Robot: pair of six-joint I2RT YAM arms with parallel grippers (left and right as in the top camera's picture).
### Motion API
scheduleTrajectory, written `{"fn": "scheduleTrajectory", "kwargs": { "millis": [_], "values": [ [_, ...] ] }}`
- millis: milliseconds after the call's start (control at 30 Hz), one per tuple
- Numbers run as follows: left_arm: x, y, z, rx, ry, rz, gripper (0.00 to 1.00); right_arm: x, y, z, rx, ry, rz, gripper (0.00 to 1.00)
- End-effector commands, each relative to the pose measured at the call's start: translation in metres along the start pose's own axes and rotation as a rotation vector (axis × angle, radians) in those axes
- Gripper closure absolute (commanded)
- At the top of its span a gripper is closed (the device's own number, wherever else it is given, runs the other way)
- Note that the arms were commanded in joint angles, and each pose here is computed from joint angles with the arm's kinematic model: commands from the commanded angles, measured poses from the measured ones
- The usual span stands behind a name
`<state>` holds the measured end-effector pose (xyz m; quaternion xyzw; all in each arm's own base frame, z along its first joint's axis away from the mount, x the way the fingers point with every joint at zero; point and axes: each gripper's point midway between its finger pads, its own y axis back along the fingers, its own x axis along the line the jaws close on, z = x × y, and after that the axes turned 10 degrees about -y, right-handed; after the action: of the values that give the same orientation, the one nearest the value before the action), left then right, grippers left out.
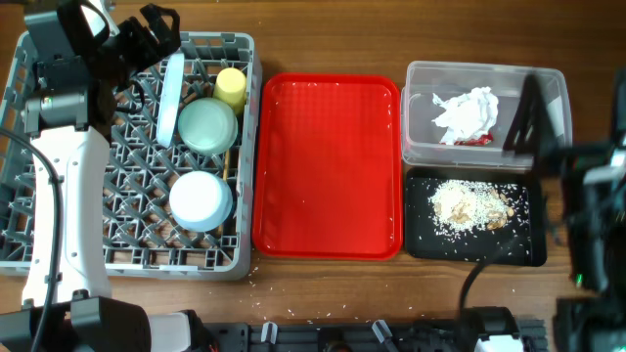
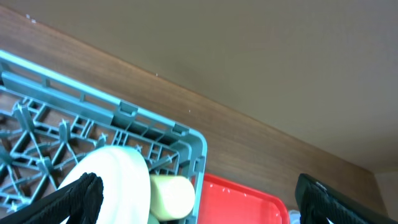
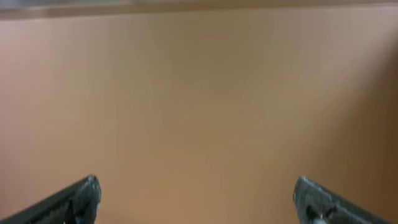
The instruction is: Sort waste into correct bins and load items into the dishwasher rack
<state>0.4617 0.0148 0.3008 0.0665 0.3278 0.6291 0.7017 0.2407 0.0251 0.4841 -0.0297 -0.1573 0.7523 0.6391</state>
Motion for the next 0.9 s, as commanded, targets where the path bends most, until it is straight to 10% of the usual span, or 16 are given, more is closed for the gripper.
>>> {"fn": "scheduleTrajectory", "kwargs": {
  "millis": [0, 300, 633, 867],
  "values": [
    [-0.004, 0.004, 0.006, -0.018, 0.003, -0.015, 0.0, 0.014, 0.033, -0.048, 0.006, 0.12, 0.116, 0.0],
    [-0.004, 0.004, 0.006, -0.018, 0.003, -0.015, 0.0, -0.007, 0.077, -0.158, -0.179, 0.033, 0.126, 0.0],
    [-0.004, 0.004, 0.006, -0.017, 0.003, -0.015, 0.0, -0.053, 0.08, -0.293, 0.26, -0.141, -0.092, 0.0],
    [-0.004, 0.004, 0.006, -0.018, 0.003, -0.015, 0.0, -0.053, 0.08, -0.292, 0.257, -0.143, -0.093, 0.0]
  ]
}}
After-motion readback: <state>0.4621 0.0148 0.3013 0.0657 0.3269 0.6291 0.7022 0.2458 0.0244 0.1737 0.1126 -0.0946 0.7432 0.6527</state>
